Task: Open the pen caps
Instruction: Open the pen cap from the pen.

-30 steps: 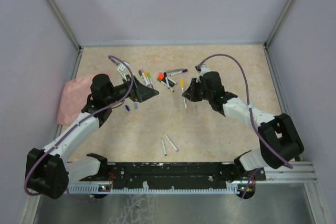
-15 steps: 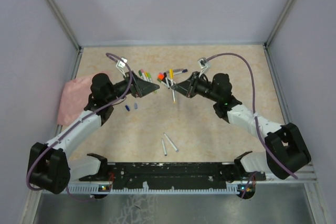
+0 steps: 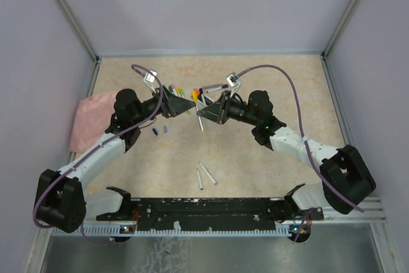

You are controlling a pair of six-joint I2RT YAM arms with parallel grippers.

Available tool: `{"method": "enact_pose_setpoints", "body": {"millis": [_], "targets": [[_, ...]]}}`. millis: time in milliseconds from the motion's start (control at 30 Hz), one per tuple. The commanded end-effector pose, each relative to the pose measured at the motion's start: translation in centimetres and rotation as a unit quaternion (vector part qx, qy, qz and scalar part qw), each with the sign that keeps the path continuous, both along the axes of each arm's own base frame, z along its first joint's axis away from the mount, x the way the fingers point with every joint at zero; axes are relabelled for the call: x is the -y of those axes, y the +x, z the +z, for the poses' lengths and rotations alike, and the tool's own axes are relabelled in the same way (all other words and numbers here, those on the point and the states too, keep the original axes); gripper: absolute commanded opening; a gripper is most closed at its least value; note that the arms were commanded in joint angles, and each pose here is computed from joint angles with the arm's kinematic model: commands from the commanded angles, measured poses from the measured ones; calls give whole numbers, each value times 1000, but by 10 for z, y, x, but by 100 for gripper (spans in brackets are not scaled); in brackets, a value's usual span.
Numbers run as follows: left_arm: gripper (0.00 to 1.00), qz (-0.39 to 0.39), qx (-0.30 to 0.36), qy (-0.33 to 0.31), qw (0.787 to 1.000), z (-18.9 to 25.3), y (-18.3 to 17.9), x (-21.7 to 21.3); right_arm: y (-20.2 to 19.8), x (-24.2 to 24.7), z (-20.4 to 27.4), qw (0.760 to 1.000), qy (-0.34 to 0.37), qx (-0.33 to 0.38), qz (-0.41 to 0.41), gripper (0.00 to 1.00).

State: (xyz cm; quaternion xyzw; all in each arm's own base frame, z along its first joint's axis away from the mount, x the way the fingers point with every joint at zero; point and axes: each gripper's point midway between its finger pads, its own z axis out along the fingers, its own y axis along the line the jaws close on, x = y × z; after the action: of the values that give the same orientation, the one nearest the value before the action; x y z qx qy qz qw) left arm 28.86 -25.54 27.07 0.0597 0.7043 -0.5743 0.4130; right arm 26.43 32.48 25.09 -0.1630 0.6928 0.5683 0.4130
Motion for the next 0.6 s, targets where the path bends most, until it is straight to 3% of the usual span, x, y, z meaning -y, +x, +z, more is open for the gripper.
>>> {"method": "enact_pose_setpoints", "body": {"millis": [0, 300, 567], "targets": [[84, 6, 24, -3, 1000, 16, 5, 4, 5, -12, 33, 998, 19, 53, 13, 0], [72, 11, 23, 6, 1000, 13, 7, 5, 4, -25, 23, 998, -18, 60, 23, 0], [52, 11, 18, 12, 1000, 10, 8, 5, -1, -35, 16, 996, -44, 66, 35, 0]]}}
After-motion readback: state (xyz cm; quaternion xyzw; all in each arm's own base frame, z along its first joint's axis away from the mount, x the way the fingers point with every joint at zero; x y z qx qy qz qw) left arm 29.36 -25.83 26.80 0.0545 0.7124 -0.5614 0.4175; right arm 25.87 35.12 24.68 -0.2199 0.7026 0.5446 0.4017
